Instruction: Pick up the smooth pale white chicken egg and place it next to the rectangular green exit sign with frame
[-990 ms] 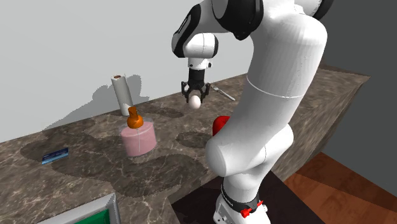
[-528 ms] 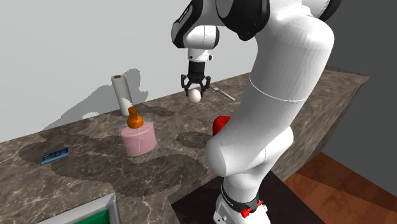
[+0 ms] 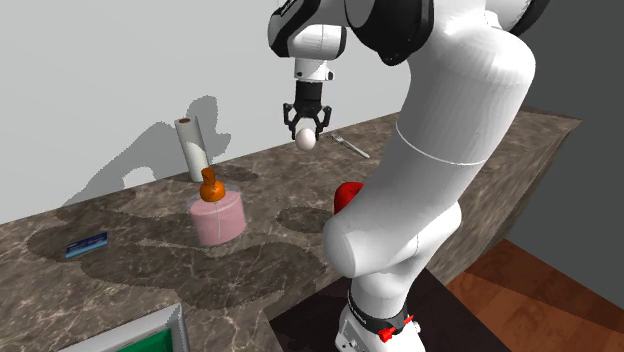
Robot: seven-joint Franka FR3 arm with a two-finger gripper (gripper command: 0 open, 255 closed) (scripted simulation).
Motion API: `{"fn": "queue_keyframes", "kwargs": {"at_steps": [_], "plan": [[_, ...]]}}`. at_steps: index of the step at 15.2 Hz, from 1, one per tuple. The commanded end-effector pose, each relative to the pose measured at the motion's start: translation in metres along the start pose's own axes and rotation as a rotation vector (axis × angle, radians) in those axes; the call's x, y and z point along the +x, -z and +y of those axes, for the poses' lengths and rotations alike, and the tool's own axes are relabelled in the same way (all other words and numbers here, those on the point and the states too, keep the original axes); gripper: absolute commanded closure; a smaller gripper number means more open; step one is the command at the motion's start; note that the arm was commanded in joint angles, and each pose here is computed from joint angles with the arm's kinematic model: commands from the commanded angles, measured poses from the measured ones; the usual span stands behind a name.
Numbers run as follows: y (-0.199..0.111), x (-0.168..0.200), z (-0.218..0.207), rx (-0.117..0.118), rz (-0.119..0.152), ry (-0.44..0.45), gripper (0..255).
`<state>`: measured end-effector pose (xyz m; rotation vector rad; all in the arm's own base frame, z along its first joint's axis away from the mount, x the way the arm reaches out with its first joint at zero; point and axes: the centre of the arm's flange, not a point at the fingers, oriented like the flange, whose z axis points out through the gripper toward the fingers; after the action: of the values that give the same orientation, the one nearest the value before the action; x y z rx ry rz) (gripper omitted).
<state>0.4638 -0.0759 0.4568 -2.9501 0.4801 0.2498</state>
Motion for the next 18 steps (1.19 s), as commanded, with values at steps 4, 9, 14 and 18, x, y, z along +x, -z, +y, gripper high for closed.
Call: {"fn": "queue_keyframes", "kwargs": {"at_steps": [4, 9, 14, 18], "plan": [[0.026, -0.005, -0.003, 0.000, 0.000, 0.000, 255], [0.036, -0.023, -0.025, 0.000, 0.000, 0.000, 255], [0.022, -0.060, -0.078, 0.000, 0.000, 0.000, 255], [0.012, -0.090, -0.121, 0.000, 0.000, 0.000, 255]]}}
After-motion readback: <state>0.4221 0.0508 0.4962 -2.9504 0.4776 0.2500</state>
